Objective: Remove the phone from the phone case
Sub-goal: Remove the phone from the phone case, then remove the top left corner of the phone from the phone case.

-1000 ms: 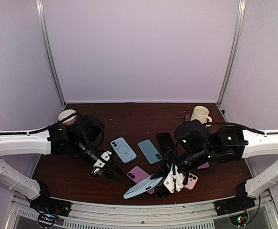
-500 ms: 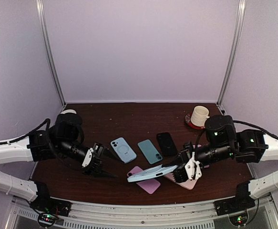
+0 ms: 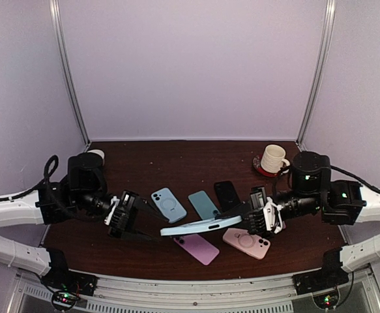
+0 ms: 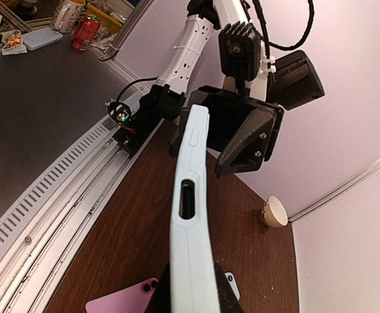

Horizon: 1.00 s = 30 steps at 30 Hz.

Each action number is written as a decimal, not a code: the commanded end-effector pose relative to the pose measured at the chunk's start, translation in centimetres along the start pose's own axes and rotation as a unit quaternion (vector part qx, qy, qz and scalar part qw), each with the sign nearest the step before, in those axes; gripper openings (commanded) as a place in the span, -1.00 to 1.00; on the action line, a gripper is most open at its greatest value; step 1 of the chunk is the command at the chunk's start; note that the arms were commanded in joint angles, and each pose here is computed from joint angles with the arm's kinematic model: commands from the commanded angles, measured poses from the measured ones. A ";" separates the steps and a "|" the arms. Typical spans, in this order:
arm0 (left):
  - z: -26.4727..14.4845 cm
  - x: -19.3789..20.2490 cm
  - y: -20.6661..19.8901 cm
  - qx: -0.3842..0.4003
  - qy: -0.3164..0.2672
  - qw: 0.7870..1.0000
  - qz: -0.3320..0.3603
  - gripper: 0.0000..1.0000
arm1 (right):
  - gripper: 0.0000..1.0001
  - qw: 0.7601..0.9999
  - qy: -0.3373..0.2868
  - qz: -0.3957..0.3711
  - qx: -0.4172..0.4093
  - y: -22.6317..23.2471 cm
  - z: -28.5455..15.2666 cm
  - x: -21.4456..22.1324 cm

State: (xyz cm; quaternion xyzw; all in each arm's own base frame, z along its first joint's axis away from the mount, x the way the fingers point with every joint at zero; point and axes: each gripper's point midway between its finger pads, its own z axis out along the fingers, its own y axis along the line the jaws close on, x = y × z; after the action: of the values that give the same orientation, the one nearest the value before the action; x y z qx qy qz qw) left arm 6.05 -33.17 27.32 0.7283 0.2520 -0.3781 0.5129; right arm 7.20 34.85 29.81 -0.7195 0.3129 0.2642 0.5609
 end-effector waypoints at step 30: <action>0.1 -2.6 -0.5 0.045 -0.071 0.996 -0.013 -0.94 | -1.00 0.991 -0.128 0.039 -0.007 -3.3 0.1 -4.2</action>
State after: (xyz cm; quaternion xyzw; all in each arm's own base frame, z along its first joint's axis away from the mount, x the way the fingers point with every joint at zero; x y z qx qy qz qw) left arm 5.58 -33.40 27.78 0.7159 0.2485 -0.4262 0.4941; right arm 7.86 36.12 30.46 -0.6956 0.3158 0.3295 0.5548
